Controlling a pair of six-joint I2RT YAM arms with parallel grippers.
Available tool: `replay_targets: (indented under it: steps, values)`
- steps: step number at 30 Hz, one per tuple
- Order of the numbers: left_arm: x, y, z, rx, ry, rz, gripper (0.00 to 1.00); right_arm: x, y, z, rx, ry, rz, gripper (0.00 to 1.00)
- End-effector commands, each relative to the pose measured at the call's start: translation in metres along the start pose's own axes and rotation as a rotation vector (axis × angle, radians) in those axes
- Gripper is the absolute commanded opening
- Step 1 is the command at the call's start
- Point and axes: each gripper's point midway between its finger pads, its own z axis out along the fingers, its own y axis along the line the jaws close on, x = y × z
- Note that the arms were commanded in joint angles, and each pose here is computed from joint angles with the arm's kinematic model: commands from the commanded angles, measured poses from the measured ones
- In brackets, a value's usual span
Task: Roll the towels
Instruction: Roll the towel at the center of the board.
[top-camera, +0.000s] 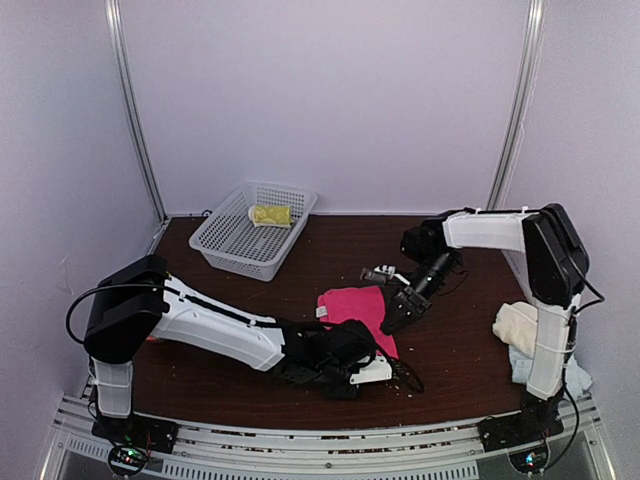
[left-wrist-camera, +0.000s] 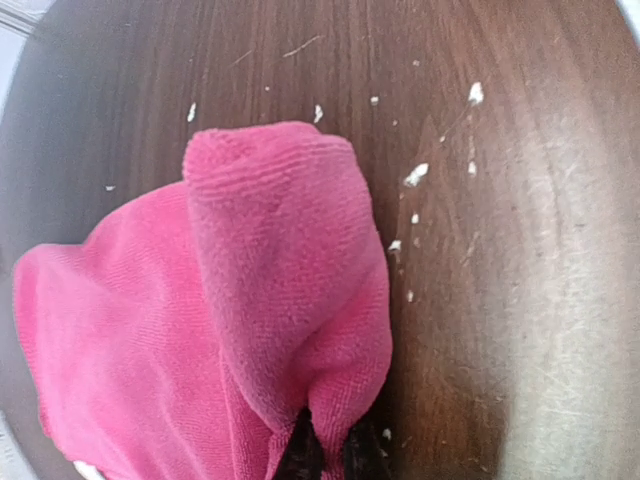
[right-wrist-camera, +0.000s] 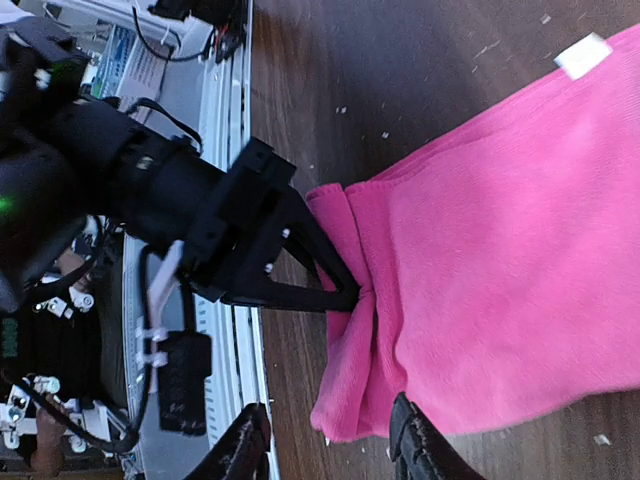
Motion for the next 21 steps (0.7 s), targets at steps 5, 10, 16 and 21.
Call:
replay_targets:
  steps: [5, 10, 16, 21]
  values:
    - [-0.014, -0.026, -0.011, 0.531, -0.070, -0.285, 0.00, -0.023, 0.040, -0.112, 0.309, -0.278, -0.130, 0.34]
    - [-0.018, -0.019, -0.010, 0.843, -0.093, -0.536, 0.00, -0.034, 0.078, -0.157, 0.659, -0.504, -0.369, 0.36]
    - [-0.021, -0.003, -0.006, 0.996, -0.146, -0.722, 0.00, -0.006, 0.112, -0.109, 0.506, -0.344, -0.473, 0.33]
    - [-0.004, 0.004, 0.005, 1.024, -0.143, -0.839, 0.00, 0.013, 0.120, -0.046, 0.527, -0.155, -0.572, 0.33]
